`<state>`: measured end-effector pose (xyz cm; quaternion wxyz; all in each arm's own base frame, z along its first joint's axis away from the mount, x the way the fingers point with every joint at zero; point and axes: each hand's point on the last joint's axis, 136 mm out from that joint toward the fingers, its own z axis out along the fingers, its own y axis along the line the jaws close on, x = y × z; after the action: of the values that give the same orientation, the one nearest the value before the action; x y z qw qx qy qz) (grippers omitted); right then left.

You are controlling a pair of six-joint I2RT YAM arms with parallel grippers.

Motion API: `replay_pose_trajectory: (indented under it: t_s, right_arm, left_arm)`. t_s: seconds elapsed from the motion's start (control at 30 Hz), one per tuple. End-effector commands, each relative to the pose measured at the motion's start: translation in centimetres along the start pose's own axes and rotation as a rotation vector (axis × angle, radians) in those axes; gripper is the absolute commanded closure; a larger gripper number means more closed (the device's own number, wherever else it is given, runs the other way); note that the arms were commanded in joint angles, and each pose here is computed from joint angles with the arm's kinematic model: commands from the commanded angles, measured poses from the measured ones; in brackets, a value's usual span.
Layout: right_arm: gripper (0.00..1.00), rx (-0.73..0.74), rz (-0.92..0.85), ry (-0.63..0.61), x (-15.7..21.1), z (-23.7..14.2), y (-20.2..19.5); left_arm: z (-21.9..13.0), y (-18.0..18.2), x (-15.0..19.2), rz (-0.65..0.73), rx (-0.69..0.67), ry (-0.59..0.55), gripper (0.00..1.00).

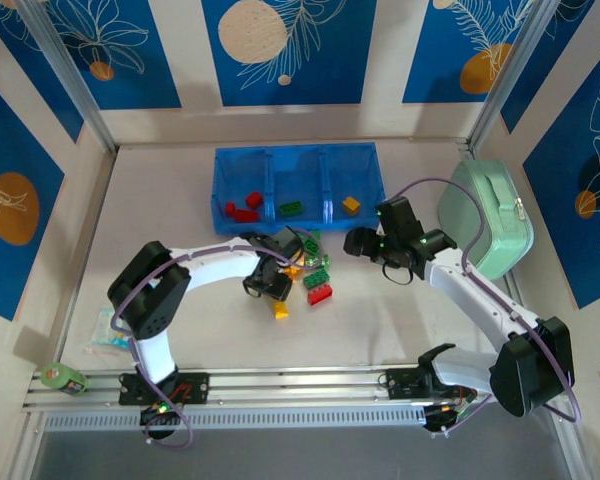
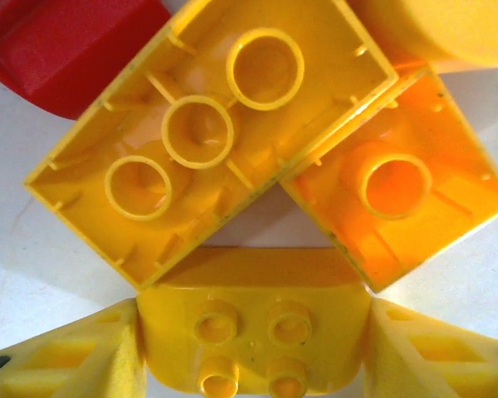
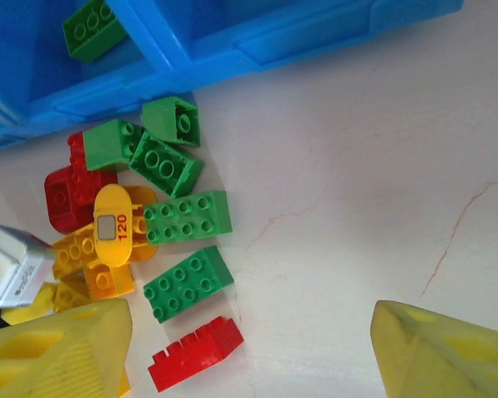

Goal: Sort the legos into containers by color
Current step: Pick up the lego from the center of the table, then place the lego in the container.

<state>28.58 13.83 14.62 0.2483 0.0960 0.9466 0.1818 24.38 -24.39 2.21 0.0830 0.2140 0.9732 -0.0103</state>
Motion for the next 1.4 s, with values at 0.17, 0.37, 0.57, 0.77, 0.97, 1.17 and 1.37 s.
replay_pose_trajectory:
  t_s: [0.17, 0.37, 0.57, 0.77, 0.97, 1.17, 1.37]
  right_arm:
    - [0.24, 0.118, 0.128, 0.081, 1.3, 1.0, -5.2]
    - [0.24, 0.100, 0.154, 0.086, 2.3, 0.9, -5.8]
    - [0.24, 0.093, 0.166, 0.112, 3.8, 1.1, -5.9]
    - [0.24, 0.061, 0.167, 0.136, 5.5, 1.1, -5.9]
    - [0.24, 0.046, 0.165, 0.146, 6.5, 1.1, -6.0]
    - [0.24, 0.018, 0.156, 0.132, 6.7, 0.7, -5.7]
    - [0.24, -0.002, 0.153, 0.132, 6.8, 0.7, -5.4]
  left_arm:
    - [-7.8, -2.8, -3.0, 0.024, 0.160, -0.159, 0.47]
    - [-12.2, -4.1, -8.1, 0.048, 0.216, -0.276, 0.47]
    - [-12.8, -6.5, -14.9, 0.054, 0.263, -0.340, 0.47]
    - [-12.7, -8.3, -22.2, 0.044, 0.337, -0.409, 0.48]
    - [-12.2, -9.2, -27.6, 0.047, 0.435, -0.483, 0.46]
    - [-11.0, -8.4, -30.2, 0.024, 0.452, -0.534, 0.45]
    - [-11.2, -8.3, -31.5, 0.022, 0.496, -0.576, 0.31]
